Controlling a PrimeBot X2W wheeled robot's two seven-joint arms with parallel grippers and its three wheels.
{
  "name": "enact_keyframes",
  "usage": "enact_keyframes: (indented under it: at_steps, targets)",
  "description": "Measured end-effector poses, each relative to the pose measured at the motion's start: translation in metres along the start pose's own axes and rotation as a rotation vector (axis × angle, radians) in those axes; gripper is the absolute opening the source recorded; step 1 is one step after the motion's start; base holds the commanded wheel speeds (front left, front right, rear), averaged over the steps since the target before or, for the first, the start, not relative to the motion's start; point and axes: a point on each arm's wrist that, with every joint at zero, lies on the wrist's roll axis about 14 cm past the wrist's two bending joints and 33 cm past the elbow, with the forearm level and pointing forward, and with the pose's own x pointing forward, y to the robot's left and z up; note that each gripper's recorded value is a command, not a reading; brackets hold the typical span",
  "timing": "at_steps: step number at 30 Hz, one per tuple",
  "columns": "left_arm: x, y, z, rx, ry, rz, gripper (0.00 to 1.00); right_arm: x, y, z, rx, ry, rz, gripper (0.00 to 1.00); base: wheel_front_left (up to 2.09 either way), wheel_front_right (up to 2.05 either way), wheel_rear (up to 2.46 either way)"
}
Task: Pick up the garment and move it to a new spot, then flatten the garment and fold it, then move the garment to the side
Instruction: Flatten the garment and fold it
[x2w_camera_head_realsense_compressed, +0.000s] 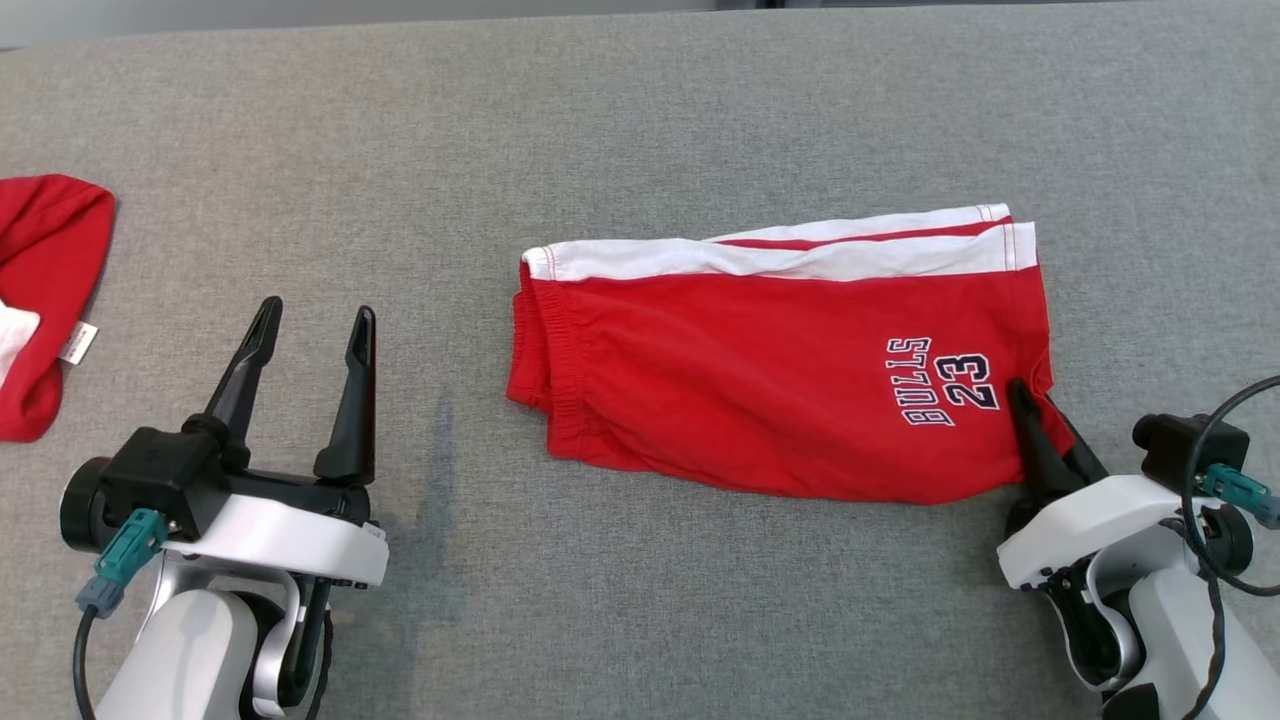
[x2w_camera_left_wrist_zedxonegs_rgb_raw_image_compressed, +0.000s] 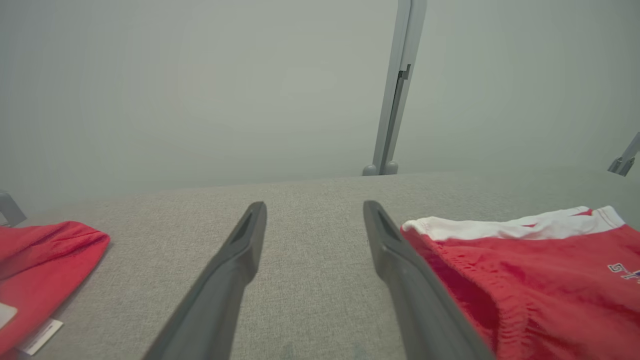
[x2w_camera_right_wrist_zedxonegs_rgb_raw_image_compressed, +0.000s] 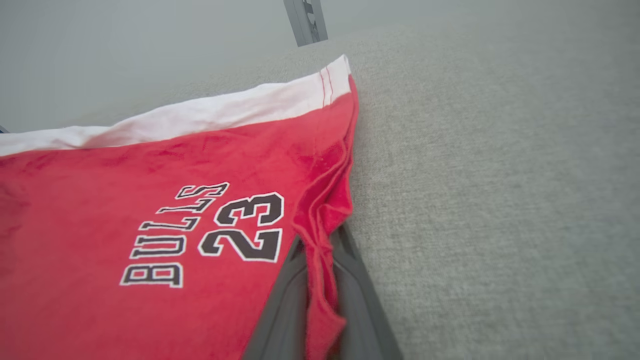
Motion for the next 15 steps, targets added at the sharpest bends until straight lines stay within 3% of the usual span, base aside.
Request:
enact_keyframes:
  at_steps: [10, 15]
  targets:
    - [-0.001, -0.002, 0.004, 0.008, -0.003, -0.007, 1.00, -0.002, 0.009, 0.016, -0.031, -0.037, 0.017, 0.00, 0.00, 0.00, 0.00]
    - [-0.005, -0.002, 0.003, 0.009, 0.005, -0.008, 1.00, 0.003, 0.047, 0.052, -0.050, -0.144, 0.112, 0.00, 0.00, 0.00, 0.00]
